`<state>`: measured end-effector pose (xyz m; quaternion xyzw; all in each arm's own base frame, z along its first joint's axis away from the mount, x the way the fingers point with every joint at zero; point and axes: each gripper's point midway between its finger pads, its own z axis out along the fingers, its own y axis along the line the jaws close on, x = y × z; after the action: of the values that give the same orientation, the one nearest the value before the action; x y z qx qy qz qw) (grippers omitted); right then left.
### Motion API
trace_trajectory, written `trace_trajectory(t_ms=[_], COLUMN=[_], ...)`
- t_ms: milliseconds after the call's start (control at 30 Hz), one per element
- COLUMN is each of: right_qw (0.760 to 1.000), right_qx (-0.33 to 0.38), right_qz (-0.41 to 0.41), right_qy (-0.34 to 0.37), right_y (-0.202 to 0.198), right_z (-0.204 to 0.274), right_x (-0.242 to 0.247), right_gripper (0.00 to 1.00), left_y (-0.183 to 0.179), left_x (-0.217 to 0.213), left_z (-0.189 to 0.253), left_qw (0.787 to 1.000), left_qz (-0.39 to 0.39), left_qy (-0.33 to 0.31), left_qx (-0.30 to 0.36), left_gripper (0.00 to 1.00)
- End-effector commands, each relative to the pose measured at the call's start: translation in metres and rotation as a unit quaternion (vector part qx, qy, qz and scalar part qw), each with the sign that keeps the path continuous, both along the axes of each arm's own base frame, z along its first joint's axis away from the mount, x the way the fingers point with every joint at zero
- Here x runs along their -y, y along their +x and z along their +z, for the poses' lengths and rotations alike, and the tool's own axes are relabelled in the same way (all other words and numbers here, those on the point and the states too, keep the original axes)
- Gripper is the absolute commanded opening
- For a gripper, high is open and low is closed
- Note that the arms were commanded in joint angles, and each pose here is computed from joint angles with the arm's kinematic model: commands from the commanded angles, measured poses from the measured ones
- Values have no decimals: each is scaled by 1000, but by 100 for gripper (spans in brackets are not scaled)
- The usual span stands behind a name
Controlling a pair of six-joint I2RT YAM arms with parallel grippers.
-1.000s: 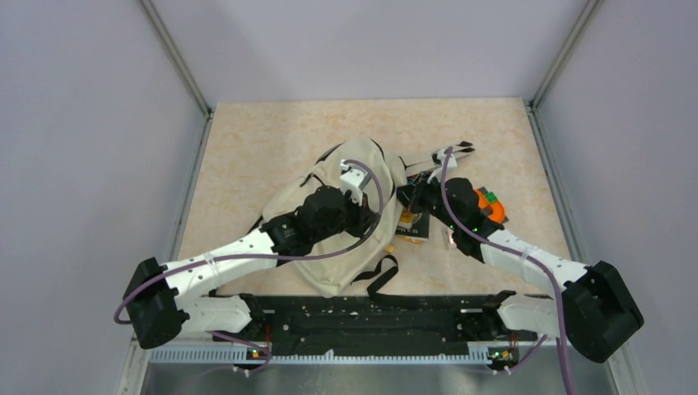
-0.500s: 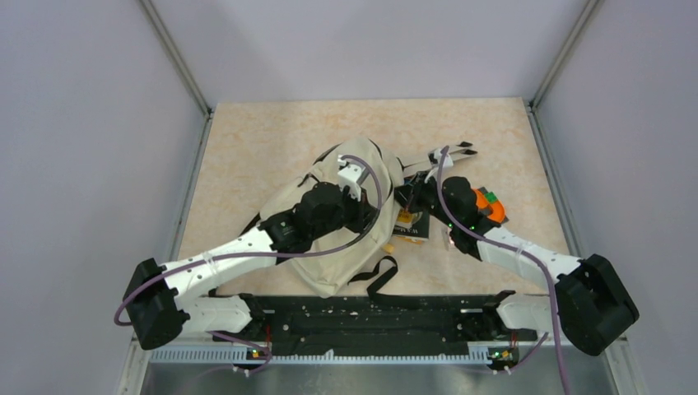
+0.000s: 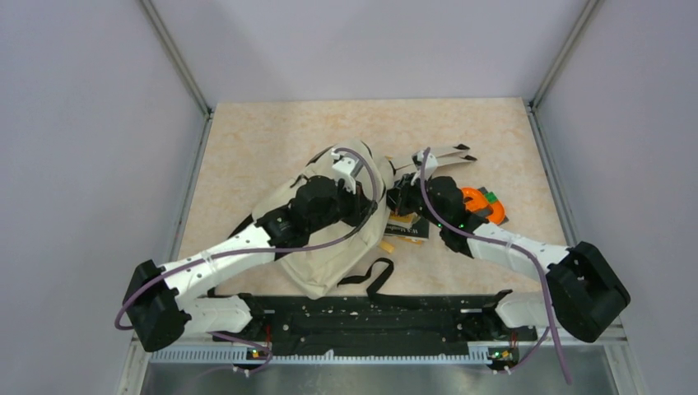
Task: Pack the student bag
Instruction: Unzip the student bag at the center of the board.
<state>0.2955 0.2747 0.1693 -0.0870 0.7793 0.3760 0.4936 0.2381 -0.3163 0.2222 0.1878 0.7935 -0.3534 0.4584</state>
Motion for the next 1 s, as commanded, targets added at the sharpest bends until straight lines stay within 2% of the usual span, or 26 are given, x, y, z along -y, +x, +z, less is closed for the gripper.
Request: trace_trajectory(t_ms=[0, 400, 600, 700, 867, 967], right_qw=[999, 996, 998, 998, 995, 995], right_qx=[13, -3, -3, 15, 54, 84], right_qz=[45, 91, 50, 1, -48, -32], right_qy=[-5, 0, -24, -64, -76, -53], right_y=[-12, -30, -27, -22, -27, -40], right_z=[8, -4, 0, 6, 30, 49], right_x=[-25, -48, -29, -2, 35, 38], right_gripper=[0, 0, 2, 10, 46, 60], left_y=[19, 32, 30, 26, 12, 5], left_x=[5, -7, -9, -17, -20, -22], left_z=[72, 90, 83, 78, 62, 56], left_qw=[994, 990, 991, 991, 993, 993], left_qz=[9, 10, 3, 6, -11, -12], left_qy=[-94, -126, -129, -130, -113, -110], left_qx=[61, 65, 44, 27, -12, -37], left_gripper=[0, 0, 0, 0, 0, 0])
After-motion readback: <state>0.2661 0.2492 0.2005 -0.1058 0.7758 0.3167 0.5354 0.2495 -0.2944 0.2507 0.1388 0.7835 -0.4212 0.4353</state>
